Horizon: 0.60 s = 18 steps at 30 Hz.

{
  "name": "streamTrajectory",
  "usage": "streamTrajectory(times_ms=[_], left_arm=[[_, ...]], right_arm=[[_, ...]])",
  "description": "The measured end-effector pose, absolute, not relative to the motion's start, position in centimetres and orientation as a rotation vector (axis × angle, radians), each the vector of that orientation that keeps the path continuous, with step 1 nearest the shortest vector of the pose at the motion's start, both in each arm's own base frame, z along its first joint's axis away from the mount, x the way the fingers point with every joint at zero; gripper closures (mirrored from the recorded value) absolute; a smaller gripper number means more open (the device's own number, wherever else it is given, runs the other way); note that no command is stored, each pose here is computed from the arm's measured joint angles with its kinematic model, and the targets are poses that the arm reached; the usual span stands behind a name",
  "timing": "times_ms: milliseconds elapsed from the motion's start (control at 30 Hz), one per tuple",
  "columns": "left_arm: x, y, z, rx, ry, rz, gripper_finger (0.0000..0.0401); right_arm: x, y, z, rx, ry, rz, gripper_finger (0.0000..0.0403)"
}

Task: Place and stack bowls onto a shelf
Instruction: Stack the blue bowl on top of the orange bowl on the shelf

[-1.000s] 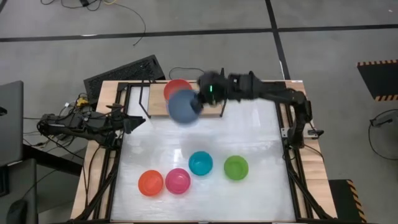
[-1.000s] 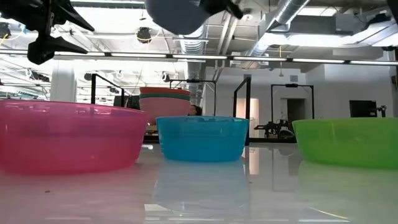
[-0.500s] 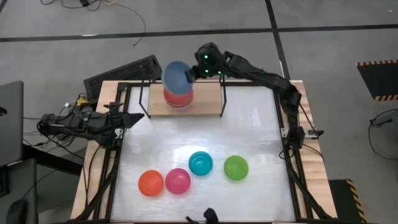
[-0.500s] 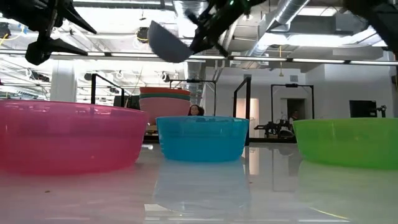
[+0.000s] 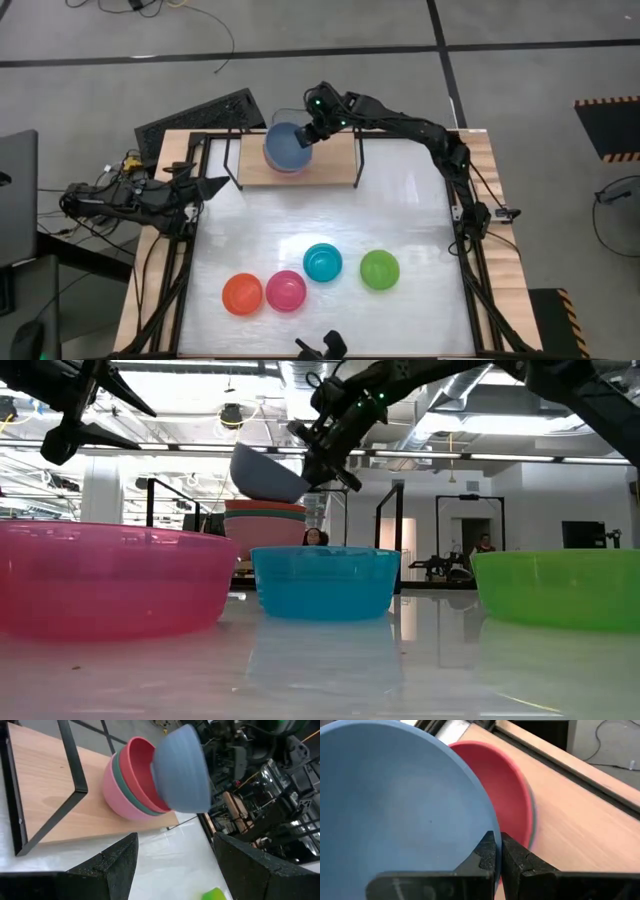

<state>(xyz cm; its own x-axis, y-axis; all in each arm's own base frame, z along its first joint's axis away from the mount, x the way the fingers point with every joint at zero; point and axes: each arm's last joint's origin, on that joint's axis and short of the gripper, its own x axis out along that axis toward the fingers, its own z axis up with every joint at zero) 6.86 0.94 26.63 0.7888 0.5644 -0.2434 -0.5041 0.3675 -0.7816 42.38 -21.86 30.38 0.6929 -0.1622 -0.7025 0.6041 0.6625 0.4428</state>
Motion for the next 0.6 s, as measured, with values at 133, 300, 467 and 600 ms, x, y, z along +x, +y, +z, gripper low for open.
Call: streamTrajectory(times_ms=[133,300,467,600], left_arm=[[6.84,0.96,26.63,-0.978,-0.075,0.693,0.0156],[6.84,0.97,26.64,-0.976,-0.078,0.697,0.0156],[6.84,0.97,26.64,-0.976,-0.078,0.697,0.0156],[6.84,0.98,26.63,-0.975,-0.079,0.699,0.0156]], right_arm=[[42.26,-21.74,30.64,0.720,0.677,-0.470,0.0350],[42.18,-21.92,30.59,0.700,0.682,-0.467,0.0326],[42.04,-22.30,30.62,0.672,0.672,-0.515,0.0309],[42.04,-22.68,30.79,0.656,0.647,-0.518,0.0286]])
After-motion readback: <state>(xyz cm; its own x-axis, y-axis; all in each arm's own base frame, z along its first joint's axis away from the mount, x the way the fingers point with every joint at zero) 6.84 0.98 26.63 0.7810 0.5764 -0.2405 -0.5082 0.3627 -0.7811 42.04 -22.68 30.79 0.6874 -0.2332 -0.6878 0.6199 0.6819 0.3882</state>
